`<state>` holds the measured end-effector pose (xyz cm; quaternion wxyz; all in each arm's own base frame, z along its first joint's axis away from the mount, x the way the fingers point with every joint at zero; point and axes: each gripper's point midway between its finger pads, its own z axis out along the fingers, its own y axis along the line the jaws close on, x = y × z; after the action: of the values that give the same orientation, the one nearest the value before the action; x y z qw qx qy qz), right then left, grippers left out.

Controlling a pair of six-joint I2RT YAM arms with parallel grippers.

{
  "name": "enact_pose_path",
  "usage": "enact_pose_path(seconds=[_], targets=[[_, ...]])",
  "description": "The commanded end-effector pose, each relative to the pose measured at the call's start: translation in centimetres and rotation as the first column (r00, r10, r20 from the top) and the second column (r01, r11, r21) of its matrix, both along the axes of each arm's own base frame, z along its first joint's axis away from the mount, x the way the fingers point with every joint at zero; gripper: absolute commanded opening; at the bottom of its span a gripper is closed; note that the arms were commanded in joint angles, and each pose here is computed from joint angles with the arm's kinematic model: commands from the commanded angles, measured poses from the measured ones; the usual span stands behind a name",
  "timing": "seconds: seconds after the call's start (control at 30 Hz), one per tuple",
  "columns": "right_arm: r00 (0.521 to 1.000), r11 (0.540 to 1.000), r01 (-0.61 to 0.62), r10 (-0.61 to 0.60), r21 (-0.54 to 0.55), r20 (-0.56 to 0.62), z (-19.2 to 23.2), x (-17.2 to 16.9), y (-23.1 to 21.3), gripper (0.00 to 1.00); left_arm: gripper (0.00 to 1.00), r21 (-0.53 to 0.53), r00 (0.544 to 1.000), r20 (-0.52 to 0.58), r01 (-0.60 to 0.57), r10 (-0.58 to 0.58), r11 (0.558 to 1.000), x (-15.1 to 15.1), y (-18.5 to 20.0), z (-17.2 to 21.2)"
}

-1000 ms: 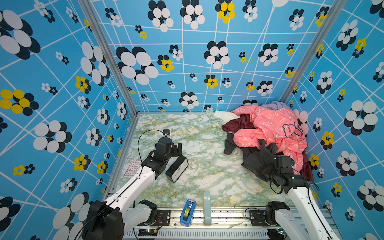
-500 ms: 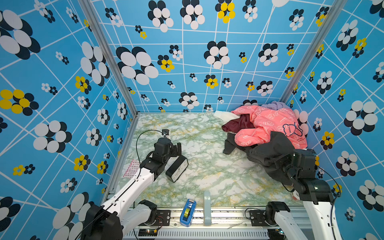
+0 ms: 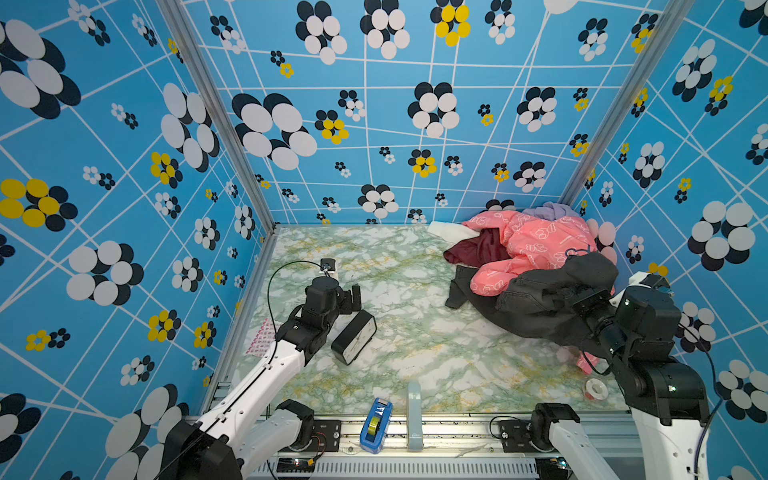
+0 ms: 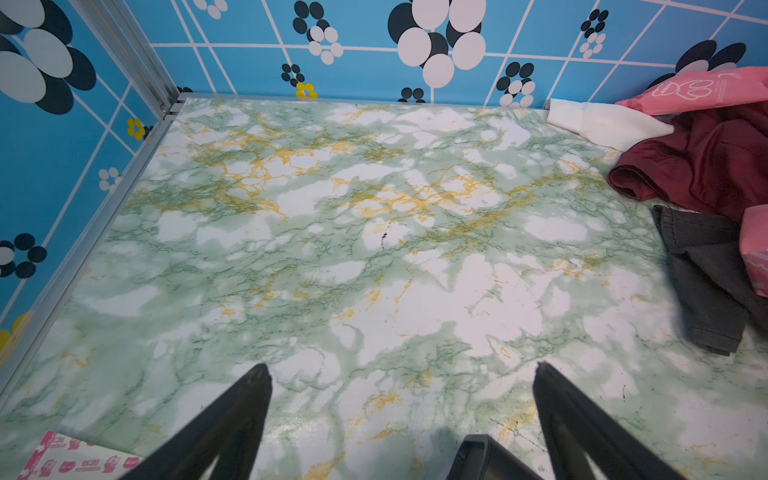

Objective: Pick out a specific cloth from the pile

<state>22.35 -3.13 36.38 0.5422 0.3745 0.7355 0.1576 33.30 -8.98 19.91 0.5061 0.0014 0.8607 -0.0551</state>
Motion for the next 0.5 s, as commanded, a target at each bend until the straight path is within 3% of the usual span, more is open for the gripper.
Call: enact_pose_path(seconds=[0.0,0.47], targets=[[0.972,0.998,-0.038,0.049,-0.052,0.228,7.1,0.5,0.6,0.00,0.99,0.010,1.000,0.006,-0.005,0.005,1.000,-0.5,0.2,0.6],[0.840,0.975,-0.198,0.222,-0.101,0.496,18.6,-1.4,3.7,0.00,0.99,0.000,1.000,0.017,-0.022,0.022,1.000,-0.8,0.6,1.3]])
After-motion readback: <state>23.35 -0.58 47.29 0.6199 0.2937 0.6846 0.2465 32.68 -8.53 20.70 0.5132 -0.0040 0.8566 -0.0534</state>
